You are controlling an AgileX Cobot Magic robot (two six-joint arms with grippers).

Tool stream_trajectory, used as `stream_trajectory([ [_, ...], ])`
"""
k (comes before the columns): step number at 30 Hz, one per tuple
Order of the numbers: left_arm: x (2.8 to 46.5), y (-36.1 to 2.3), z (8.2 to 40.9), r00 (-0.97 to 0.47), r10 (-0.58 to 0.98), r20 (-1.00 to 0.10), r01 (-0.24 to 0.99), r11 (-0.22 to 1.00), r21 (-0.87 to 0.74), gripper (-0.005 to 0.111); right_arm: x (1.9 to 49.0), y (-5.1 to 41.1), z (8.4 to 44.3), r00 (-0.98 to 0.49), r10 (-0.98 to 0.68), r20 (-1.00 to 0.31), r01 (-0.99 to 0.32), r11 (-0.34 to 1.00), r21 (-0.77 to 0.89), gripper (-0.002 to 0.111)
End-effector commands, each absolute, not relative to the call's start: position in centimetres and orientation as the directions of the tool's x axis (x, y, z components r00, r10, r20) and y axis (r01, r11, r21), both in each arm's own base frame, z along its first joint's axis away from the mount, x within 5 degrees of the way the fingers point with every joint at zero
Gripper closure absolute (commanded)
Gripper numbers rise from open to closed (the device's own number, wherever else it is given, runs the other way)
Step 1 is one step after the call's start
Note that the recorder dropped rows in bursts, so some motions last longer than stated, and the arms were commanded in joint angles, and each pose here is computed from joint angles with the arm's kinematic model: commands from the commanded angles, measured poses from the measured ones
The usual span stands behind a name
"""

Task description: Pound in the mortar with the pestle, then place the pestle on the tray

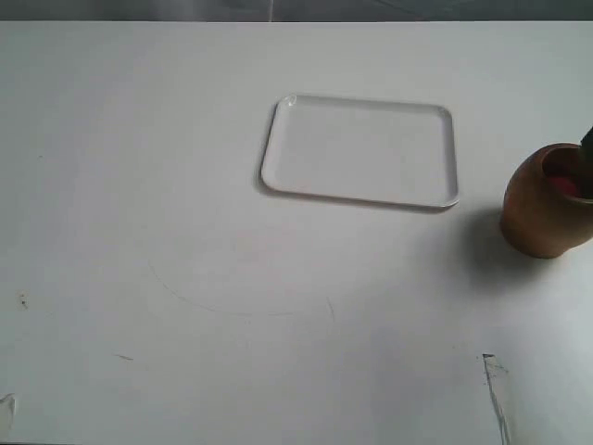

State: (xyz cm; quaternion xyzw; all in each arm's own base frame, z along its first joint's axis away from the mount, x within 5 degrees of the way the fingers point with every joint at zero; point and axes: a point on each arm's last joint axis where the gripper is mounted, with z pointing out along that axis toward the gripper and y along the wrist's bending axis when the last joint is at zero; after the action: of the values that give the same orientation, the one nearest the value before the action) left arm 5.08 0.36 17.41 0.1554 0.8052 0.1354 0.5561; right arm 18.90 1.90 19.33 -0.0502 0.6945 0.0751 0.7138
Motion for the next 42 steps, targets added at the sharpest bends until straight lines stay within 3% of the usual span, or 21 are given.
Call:
stream_trajectory([
  [1,5.1,0.3,17.4,-0.328,0.39,-0.861,0.103,0.92,0.378,0.107,20.0,1.8,16.9,-0.061,0.023,-0.998,-0.175,0.984,0.033,0.108],
  [6,5.1,0.3,17.4,-0.328,0.39,-0.861,0.103,0.92,0.378,0.107,20.5,1.9,13.6,-0.22,0.004,-0.975,-0.171,0.984,0.043,0.108],
  [9,5.1,0.3,17.4,-0.328,0.39,-0.861,0.103,0.92,0.378,0.107,20.5,1.6,13.5,-0.222,0.014,-0.975,-0.143,0.989,0.047,0.108],
  [16,5.1,0.3,17.4,-0.328,0.39,-0.861,0.103,0.92,0.378,0.107,19.4,1.3,19.4,0.06,0.087,-0.994,-0.125,0.989,0.078,0.108],
  [23,5.1,0.3,17.4,-0.328,0.39,-0.861,0.103,0.92,0.378,0.107,16.4,1.1,25.6,0.363,0.164,-0.917,-0.158,0.981,0.113,0.108],
  [29,5.1,0.3,17.4,-0.328,0.39,-0.861,0.103,0.92,0.378,0.107,18.0,2.1,24.8,0.191,0.069,-0.979,-0.221,0.975,0.025,0.108],
  [39,5.1,0.3,17.4,-0.328,0.39,-0.861,0.103,0.92,0.378,0.107,21.3,1.9,17.2,-0.18,0.019,-0.983,-0.176,0.983,0.052,0.108],
  [42,5.1,0.3,17.4,-0.328,0.39,-0.861,0.103,0.92,0.378,0.107,21.7,2.0,15.8,-0.232,0.006,-0.973,-0.178,0.983,0.049,0.108],
])
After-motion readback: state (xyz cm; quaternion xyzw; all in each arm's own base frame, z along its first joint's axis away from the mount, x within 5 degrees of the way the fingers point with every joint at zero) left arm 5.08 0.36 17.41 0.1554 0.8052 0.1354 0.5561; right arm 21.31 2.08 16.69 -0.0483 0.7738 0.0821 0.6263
